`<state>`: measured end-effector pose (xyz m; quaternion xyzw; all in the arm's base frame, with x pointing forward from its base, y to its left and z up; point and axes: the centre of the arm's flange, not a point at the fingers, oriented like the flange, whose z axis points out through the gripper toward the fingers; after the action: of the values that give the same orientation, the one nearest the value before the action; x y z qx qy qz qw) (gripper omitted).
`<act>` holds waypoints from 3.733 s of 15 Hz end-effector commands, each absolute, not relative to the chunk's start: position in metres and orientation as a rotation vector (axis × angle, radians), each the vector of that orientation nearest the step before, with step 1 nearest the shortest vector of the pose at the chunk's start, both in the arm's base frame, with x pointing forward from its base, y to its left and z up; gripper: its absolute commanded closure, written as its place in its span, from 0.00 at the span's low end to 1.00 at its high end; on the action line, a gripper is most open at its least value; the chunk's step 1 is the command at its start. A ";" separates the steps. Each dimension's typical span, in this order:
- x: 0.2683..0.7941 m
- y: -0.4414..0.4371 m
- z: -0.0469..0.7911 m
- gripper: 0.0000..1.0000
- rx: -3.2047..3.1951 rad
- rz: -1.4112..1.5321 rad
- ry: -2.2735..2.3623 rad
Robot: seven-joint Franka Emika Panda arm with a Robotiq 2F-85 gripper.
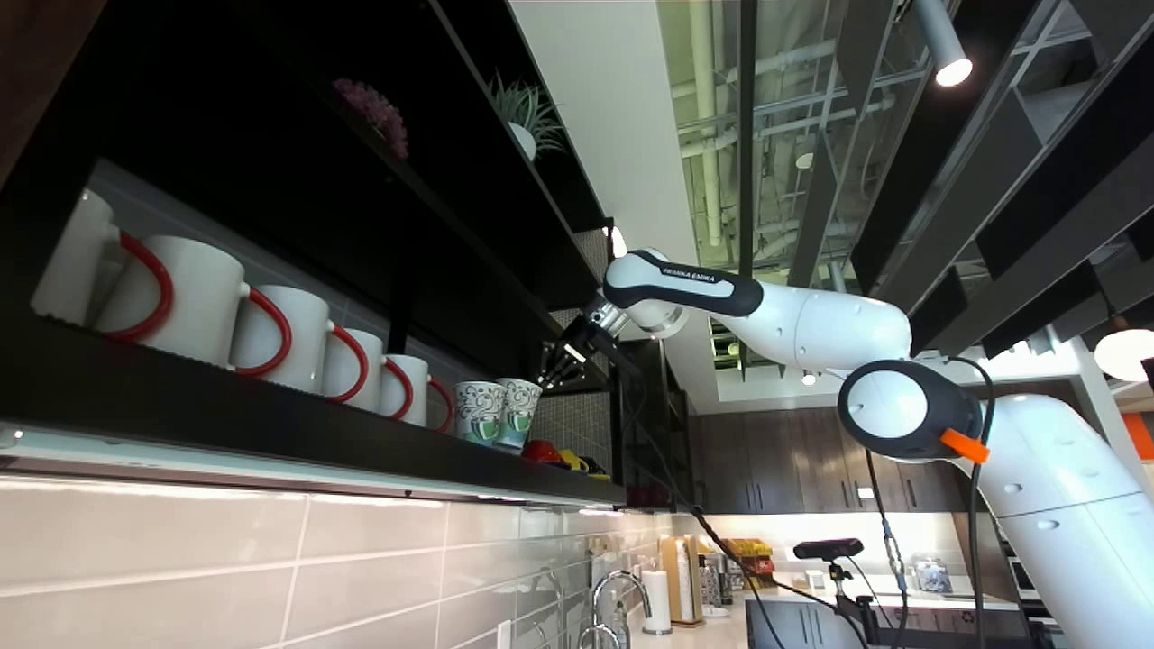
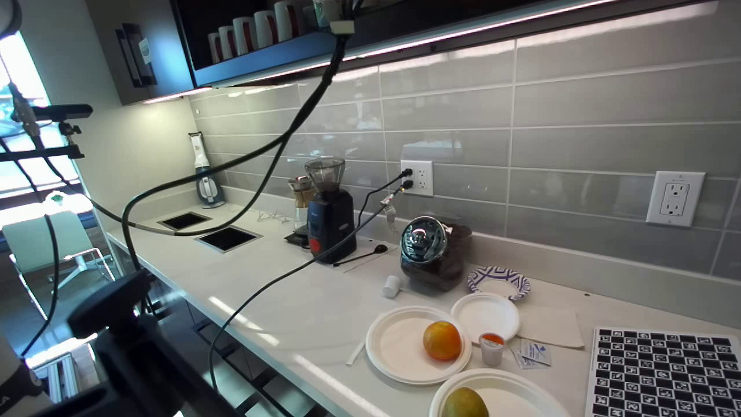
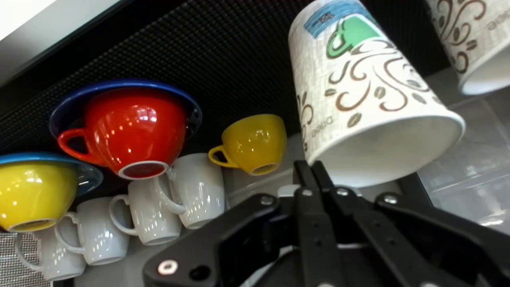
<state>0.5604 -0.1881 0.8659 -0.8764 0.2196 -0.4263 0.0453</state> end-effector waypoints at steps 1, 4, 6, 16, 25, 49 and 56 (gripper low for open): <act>0.545 -0.187 0.892 0.99 -2.627 -1.395 0.676; 0.534 -0.181 0.903 0.99 -2.580 -1.474 0.637; 0.531 -0.178 0.907 0.99 -2.545 -1.511 0.611; 0.525 -0.157 0.920 0.99 -2.385 -1.583 0.459; 0.530 -0.142 0.911 0.99 -2.450 -1.477 0.346; 0.548 -0.140 0.879 0.04 -2.692 -1.212 0.376; 0.531 -0.166 0.851 0.00 -2.807 -1.063 0.358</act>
<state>0.5441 -0.1633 0.8625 -0.9173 0.1418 -0.3646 0.0737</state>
